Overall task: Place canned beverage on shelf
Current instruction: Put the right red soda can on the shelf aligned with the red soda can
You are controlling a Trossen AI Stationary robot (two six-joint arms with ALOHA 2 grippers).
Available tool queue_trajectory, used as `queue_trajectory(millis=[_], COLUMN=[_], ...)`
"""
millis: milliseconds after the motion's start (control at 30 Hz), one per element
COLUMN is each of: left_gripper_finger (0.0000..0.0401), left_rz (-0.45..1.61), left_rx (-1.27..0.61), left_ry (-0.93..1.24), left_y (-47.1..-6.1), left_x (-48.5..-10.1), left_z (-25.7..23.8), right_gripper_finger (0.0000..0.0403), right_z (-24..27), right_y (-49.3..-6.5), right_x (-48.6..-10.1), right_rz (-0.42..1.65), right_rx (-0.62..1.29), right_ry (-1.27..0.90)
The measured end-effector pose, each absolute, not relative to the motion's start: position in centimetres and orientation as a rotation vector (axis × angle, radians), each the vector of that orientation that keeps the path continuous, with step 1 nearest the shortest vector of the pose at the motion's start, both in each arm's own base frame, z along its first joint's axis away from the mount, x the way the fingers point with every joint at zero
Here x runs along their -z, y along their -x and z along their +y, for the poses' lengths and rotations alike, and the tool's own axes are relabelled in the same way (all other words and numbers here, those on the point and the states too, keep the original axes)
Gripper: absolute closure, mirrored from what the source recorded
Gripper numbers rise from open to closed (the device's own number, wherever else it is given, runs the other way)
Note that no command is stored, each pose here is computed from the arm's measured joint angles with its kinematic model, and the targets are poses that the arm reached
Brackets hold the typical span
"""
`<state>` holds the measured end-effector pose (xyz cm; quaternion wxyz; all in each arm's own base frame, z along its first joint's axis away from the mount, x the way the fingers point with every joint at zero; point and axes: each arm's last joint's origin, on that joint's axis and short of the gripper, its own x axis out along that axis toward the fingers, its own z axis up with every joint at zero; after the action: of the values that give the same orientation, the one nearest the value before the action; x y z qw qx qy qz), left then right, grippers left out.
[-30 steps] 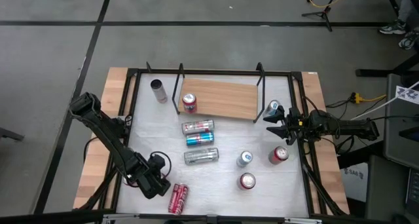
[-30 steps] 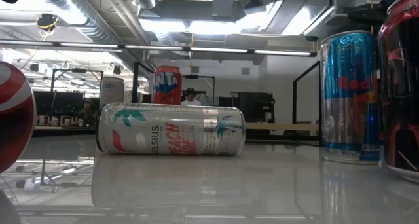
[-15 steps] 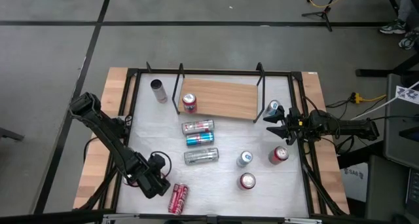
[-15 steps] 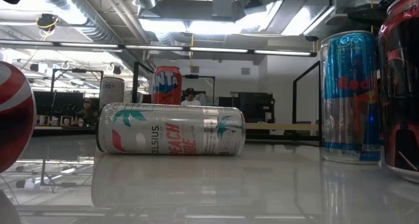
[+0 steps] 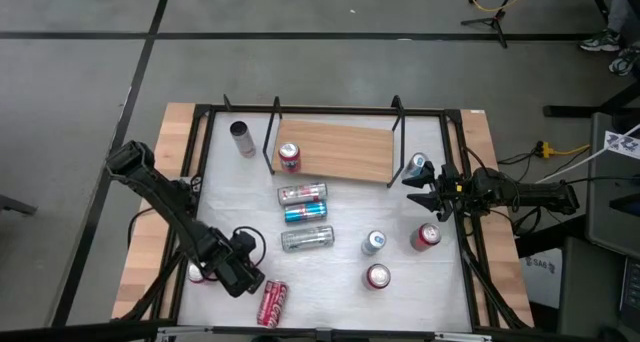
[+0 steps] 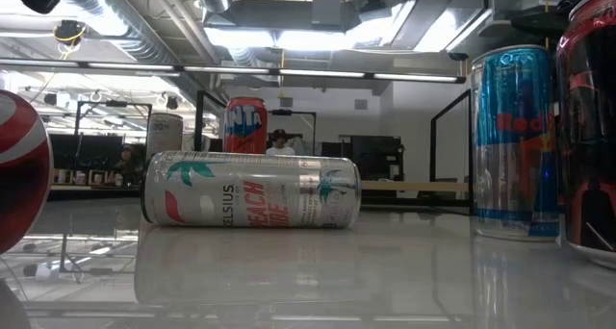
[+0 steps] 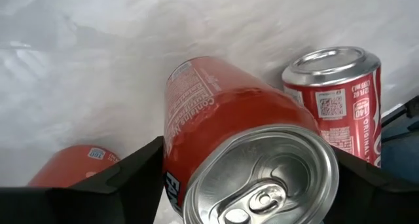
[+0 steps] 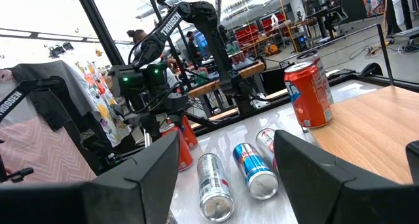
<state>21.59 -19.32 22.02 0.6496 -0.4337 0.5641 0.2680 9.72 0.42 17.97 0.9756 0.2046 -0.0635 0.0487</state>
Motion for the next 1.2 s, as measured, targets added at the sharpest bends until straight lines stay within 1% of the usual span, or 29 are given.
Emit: queue_trajectory(millis=[300,600,967,1200], left_gripper_finger=[0.0103,0.0103,0.0104,0.0104], left_rz=[1.251,1.25,1.257,1.216], left_rx=[-0.581,-0.51,-0.495,-0.44], left_ry=[0.895,0.787,0.743,0.753], left_y=[-23.1,-24.5,-23.6,-22.8], left_x=[-22.0,-22.6,-24.6,-26.4], left_z=[-17.4,-14.5,-11.8,-10.5], right_gripper_finger=[0.0164,0.0164,0.0164,0.0164], right_z=[0.4,0.4,0.4,0.4], right_y=[-9.7,-9.7,-9.7,-9.7], right_x=[-18.0,-18.0,-18.0,-18.0], right_rz=[-0.128,-0.128,-0.128,-0.128], right_rx=[-0.098,-0.098,-0.098,-0.098], right_ry=[-0.412,-0.412,-0.412,-0.412])
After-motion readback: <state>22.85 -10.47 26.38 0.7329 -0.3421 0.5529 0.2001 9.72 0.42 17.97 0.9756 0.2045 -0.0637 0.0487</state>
